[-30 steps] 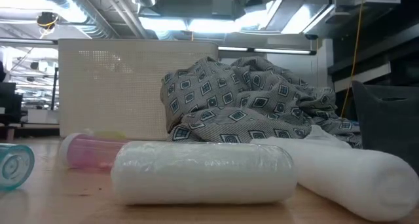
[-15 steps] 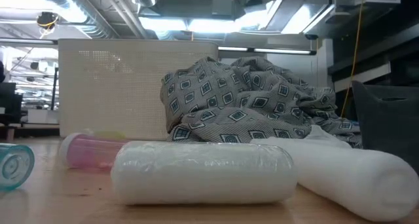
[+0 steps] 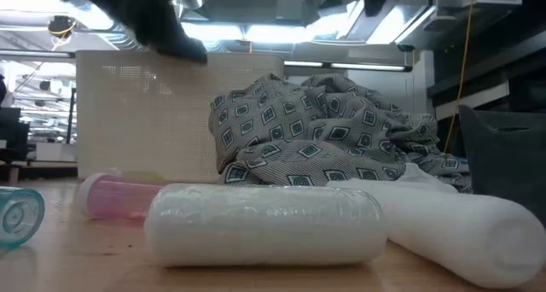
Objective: Pick & Place Medicine items
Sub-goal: Adjust the white bin
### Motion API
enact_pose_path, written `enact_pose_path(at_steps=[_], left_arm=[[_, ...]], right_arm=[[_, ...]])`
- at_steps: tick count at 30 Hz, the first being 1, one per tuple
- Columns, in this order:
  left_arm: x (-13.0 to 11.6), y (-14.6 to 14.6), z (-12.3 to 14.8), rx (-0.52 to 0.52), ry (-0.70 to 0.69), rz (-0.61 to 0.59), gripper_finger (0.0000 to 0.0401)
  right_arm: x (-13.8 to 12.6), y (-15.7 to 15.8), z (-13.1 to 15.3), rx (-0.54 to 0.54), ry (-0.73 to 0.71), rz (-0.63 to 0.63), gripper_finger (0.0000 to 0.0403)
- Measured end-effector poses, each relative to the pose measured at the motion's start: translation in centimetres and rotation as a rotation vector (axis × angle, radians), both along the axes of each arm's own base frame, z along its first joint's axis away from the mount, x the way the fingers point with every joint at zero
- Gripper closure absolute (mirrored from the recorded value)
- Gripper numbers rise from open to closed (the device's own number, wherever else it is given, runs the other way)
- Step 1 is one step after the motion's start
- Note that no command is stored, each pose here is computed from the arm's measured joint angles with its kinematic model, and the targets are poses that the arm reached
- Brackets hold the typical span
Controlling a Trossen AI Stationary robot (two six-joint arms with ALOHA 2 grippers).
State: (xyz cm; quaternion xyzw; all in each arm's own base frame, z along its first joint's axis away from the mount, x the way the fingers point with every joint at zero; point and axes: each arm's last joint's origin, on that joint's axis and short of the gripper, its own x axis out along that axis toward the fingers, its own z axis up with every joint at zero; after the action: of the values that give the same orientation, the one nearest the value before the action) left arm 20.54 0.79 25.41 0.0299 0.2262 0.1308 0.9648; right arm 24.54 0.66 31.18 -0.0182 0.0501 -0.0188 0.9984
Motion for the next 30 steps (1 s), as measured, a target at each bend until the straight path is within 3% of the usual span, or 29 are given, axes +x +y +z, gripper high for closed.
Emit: enact_pose_path(at_steps=[5,9,14,23,30], left_arm=[[0.6,-0.8,-2.5,-0.043,-0.139,-0.071,0.0268],[0.1,-1.6,-2.4,-0.043,-0.255,-0.110,0.0272],[-0.9,-2.6,-1.5,0.023,-0.300,-0.133,0.0271],[-3.3,-3.3,1.3,0.168,-0.433,-0.184,0.0271],[-5.5,-4.4,3.6,0.140,-0.532,-0.331,0.0271]], right_arm=[[0.4,1.1,-0.6,0.027,0.029,0.014,0.0357],[0.2,1.7,-0.4,0.017,0.019,0.011,0.0357],[0.2,2.2,0.0,0.013,0.011,0.010,0.0357],[0.3,2.3,3.4,-0.039,-0.049,0.013,0.0357],[0.2,2.3,4.0,-0.041,-0.028,0.014,0.0357]])
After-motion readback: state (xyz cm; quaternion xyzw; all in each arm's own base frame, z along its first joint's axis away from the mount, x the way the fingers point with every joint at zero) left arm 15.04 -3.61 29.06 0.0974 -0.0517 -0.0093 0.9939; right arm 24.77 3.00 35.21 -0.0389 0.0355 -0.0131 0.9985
